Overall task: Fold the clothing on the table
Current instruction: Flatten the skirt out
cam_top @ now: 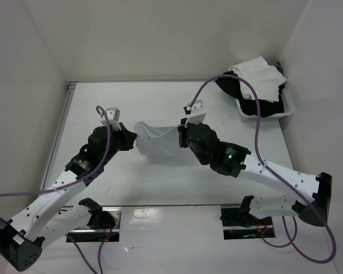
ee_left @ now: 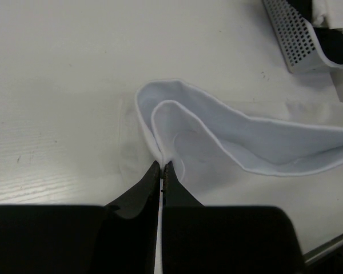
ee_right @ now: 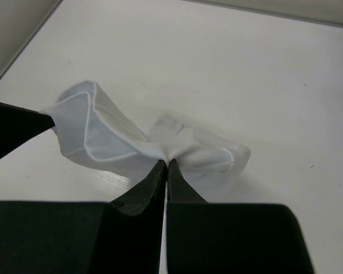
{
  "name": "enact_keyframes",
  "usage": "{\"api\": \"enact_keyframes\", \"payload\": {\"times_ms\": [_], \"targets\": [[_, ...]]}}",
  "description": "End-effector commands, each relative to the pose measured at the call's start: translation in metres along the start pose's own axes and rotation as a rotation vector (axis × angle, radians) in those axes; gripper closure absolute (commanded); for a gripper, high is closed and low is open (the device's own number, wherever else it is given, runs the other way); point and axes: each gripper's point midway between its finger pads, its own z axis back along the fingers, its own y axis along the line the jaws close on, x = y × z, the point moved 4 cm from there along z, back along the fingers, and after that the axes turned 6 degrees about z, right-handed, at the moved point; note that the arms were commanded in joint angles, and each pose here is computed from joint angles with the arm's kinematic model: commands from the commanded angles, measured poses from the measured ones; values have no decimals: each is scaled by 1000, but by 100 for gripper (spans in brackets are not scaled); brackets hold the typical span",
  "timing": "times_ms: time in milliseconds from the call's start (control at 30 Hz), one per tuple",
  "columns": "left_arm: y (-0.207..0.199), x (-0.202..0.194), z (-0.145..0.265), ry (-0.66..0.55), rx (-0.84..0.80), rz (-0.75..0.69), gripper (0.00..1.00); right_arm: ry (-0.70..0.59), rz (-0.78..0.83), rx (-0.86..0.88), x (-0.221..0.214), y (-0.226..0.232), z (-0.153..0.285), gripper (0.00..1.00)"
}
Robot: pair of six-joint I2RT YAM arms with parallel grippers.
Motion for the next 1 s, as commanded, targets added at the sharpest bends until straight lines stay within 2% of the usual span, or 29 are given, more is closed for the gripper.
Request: {"api": "enact_keyframes", "payload": {"times_ms": [0, 300, 633, 967], "targets": [[-26, 17, 9, -33, -98, -52, 100, -70, -77, 8, 30, -6, 17, 100], [-46, 41, 49, -129, -210, -89, 100, -105, -137, 57, 45, -18, 45, 100], [-63, 57, 75, -133, -304, -121, 100, -161, -200, 137, 73, -22, 76, 100], [-71, 73, 103, -172, -363, -155, 100, -134, -180, 187, 74, -6, 87, 100]]}}
